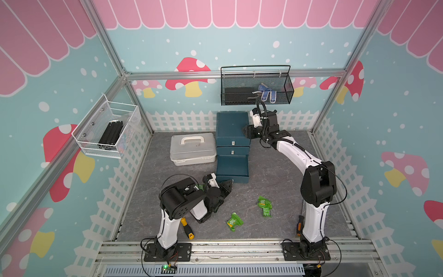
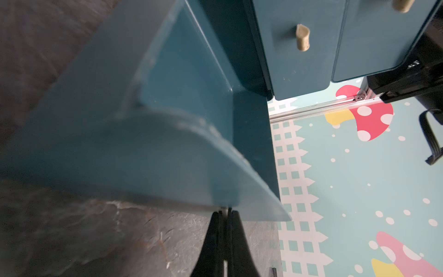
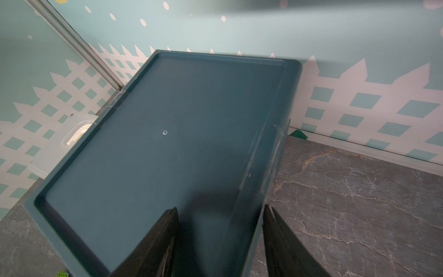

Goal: Place the cookies into the drawer by color
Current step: Open the drawer in the storage box.

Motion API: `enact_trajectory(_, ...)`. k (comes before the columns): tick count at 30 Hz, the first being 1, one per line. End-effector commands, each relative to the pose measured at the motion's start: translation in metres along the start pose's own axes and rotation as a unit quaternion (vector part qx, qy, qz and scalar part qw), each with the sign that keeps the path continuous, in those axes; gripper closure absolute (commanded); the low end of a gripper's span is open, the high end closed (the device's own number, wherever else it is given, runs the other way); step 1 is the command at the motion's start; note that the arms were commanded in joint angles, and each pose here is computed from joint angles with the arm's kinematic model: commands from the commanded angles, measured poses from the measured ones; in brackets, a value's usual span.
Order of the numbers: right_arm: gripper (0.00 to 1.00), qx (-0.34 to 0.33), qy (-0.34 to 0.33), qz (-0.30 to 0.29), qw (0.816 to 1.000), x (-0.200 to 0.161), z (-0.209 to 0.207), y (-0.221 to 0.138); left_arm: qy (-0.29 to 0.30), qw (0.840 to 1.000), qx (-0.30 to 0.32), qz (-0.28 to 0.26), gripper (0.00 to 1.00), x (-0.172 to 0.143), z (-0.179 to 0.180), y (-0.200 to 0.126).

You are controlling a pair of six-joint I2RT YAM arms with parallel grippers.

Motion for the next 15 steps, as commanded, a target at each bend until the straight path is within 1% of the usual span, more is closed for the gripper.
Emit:
enact_trajectory(1, 0.42, -0.004, 0.004, 0.068, 0.998, -0.033, -0.003, 0.009, -0.017, 1.000, -0.023, -0.010, 0.96, 0.004, -0.006, 0.001)
enact_trajectory(4, 0.42, -0.005, 0.003, 0.067, 0.998, -0.032, -0.002, 0.008, -0.014, 1.000, -0.021, -0.009, 0.81, 0.005, -0.006, -0.001)
enact_trajectory(7, 0.41, -0.006, 0.000, 0.064, 0.998, -0.031, -0.002, 0.006, -0.013, 1.000, -0.022, -0.008, 0.77, 0.005, -0.006, -0.001)
enact_trajectory(8, 0.41, -0.006, 0.000, 0.064, 0.998, -0.031, -0.003, 0.006, -0.013, 1.000, -0.023, -0.010, 0.74, 0.006, -0.006, -0.002)
enact_trajectory(9, 0.41, -0.006, 0.000, 0.063, 0.998, -0.031, -0.002, 0.005, -0.012, 1.000, -0.026, -0.012, 0.70, 0.007, -0.006, -0.003)
enact_trajectory(12, 0.41, 0.000, -0.001, 0.058, 0.998, -0.029, 0.000, 0.003, 0.002, 0.999, -0.033, -0.021, 0.35, 0.013, -0.013, -0.009)
enact_trajectory(13, 0.39, 0.005, 0.001, 0.058, 0.998, -0.028, 0.002, 0.003, 0.007, 0.999, -0.038, -0.023, 0.27, 0.015, -0.018, -0.012)
enact_trajectory(15, 0.36, 0.022, 0.000, 0.057, 0.998, -0.027, 0.006, 0.000, 0.007, 0.999, -0.048, -0.016, 0.18, 0.019, -0.025, -0.014)
Point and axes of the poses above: each gripper's point midway between its finger pads, its own y axis out along the fingers, its own z axis along the line the jaws close on, x = y × z, the point moved 5 cm from there along -y, back along the fingers, and after that the axes turned 1 degree about y, right-handed, at the moved point
